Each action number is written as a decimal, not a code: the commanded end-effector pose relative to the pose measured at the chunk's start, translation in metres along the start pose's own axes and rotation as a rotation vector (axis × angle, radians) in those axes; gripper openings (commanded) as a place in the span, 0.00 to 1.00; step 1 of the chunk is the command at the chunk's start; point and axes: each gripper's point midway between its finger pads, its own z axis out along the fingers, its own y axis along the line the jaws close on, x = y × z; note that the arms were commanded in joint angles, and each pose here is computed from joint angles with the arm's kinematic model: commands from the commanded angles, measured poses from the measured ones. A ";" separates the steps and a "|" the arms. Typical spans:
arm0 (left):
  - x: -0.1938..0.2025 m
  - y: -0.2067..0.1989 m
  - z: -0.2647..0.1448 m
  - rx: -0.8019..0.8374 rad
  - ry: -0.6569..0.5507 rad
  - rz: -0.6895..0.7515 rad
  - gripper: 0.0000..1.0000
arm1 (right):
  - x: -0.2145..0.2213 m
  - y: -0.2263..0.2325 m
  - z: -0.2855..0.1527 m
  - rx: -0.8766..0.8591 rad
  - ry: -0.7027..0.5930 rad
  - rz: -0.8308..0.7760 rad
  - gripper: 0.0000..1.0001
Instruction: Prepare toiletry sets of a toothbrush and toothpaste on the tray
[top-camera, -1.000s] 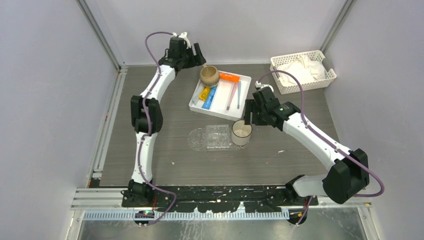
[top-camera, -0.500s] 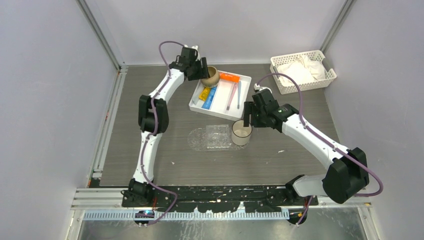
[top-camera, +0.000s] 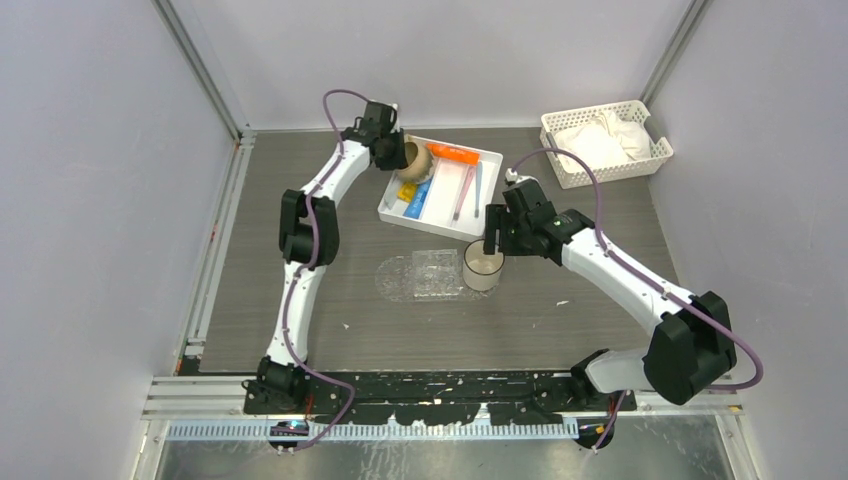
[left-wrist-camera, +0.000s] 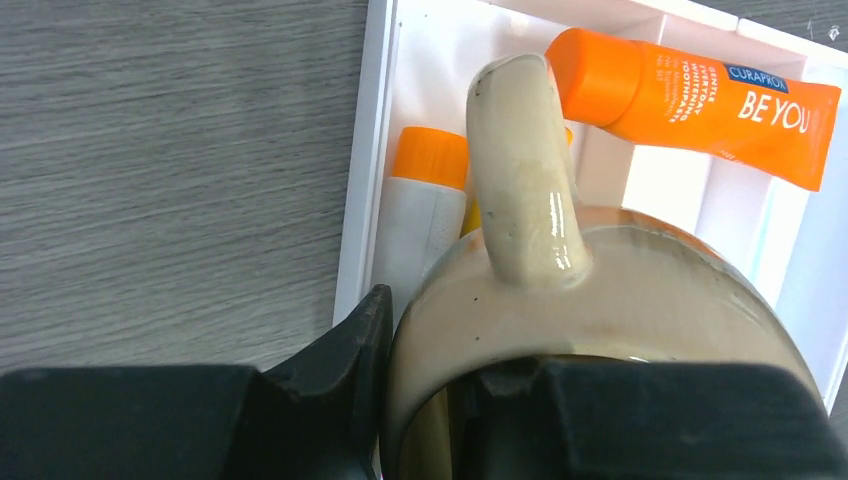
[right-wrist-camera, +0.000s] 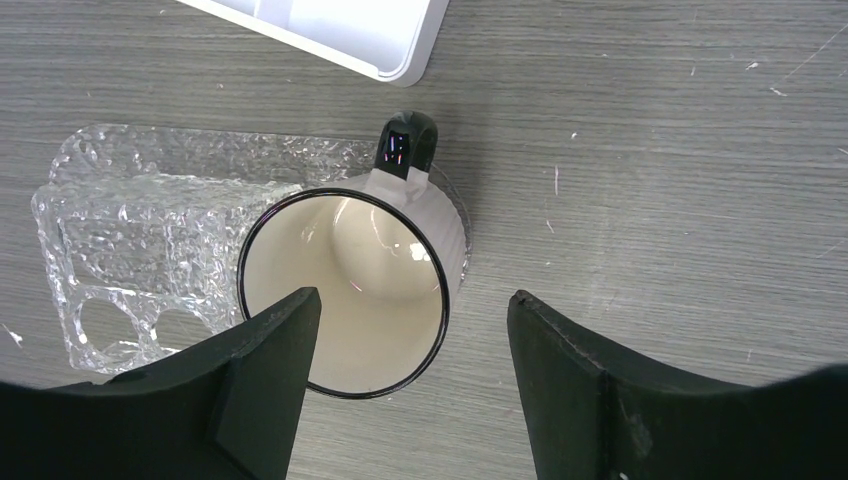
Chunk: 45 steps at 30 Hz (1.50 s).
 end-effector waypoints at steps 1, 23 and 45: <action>-0.064 -0.032 -0.073 0.066 -0.165 0.064 0.12 | -0.003 0.007 0.004 -0.034 -0.015 0.020 0.74; 0.128 -0.002 -0.225 -0.282 0.124 0.152 0.18 | -0.019 0.008 -0.057 -0.074 -0.086 0.032 0.72; 0.211 0.031 -0.207 -0.347 0.137 0.105 0.20 | 0.003 0.000 -0.076 -0.082 -0.056 0.054 0.72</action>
